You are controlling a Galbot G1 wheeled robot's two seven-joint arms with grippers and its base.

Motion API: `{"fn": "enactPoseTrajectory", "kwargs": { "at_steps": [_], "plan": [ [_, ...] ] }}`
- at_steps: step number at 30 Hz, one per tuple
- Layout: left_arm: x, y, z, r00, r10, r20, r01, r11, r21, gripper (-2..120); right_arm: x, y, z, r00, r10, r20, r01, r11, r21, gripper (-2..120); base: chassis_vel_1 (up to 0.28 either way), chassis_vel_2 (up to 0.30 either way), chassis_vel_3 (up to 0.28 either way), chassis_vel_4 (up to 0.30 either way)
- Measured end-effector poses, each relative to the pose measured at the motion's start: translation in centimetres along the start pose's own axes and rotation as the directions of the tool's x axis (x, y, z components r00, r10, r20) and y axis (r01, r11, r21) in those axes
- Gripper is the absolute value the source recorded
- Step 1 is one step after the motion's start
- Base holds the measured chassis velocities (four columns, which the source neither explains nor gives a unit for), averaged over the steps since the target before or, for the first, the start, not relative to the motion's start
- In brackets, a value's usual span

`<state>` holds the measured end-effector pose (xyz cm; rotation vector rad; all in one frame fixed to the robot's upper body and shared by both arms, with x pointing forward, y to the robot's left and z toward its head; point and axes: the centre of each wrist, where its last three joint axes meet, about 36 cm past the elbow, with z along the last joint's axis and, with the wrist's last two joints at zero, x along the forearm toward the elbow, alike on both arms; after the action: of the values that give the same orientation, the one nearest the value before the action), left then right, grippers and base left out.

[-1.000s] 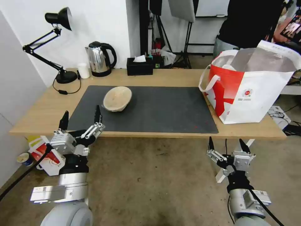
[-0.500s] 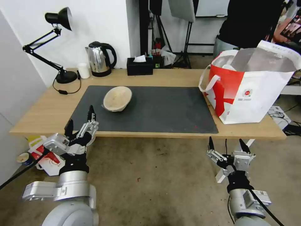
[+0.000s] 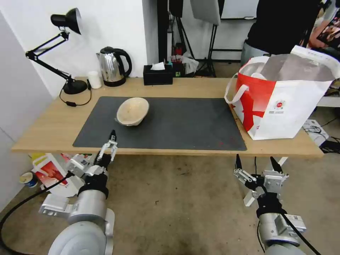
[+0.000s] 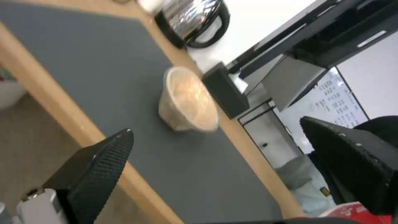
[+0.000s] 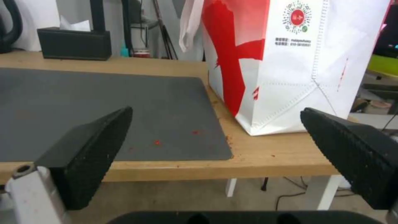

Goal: Pick up the trash from the table and place it into the takeout bag.

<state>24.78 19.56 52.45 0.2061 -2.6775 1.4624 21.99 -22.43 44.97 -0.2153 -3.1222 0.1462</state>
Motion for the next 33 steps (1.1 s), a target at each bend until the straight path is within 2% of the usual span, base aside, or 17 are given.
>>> {"fn": "enactPoseTrajectory", "kwargs": {
  "at_steps": [8,11,16,19,33],
  "plan": [
    [-0.8,-0.3,-1.0,0.992,-0.052,-0.118,0.065,0.992,0.106,100,0.0,0.0,0.0,1.0,0.0,0.0,0.0,1.0,0.0,100,0.0,0.0,0.0,0.0],
    [-1.1,-0.4,-1.4,0.981,-0.066,-0.181,0.094,0.985,0.148,100,0.0,0.0,0.0,1.0,0.0,0.0,0.0,1.0,0.0,100,0.0,0.0,0.0,0.0],
    [-1.4,-0.5,-1.8,0.973,-0.06,-0.222,0.101,0.978,0.18,100,0.0,0.0,0.0,1.0,0.0,0.0,0.0,1.0,0.0,100,0.0,0.0,0.0,0.0],
    [-1.9,-0.8,-2.6,0.959,-0.027,-0.282,0.096,0.967,0.236,100,0.0,0.0,0.0,1.0,0.0,0.0,0.0,1.0,0.0,100,0.0,0.0,0.0,0.0],
    [-2.1,-0.9,-3.0,0.965,0.015,-0.262,0.051,0.969,0.244,100,0.0,0.0,0.0,1.0,0.0,0.0,0.0,1.0,0.0,100,0.0,0.0,0.0,0.0]
  ]
}}
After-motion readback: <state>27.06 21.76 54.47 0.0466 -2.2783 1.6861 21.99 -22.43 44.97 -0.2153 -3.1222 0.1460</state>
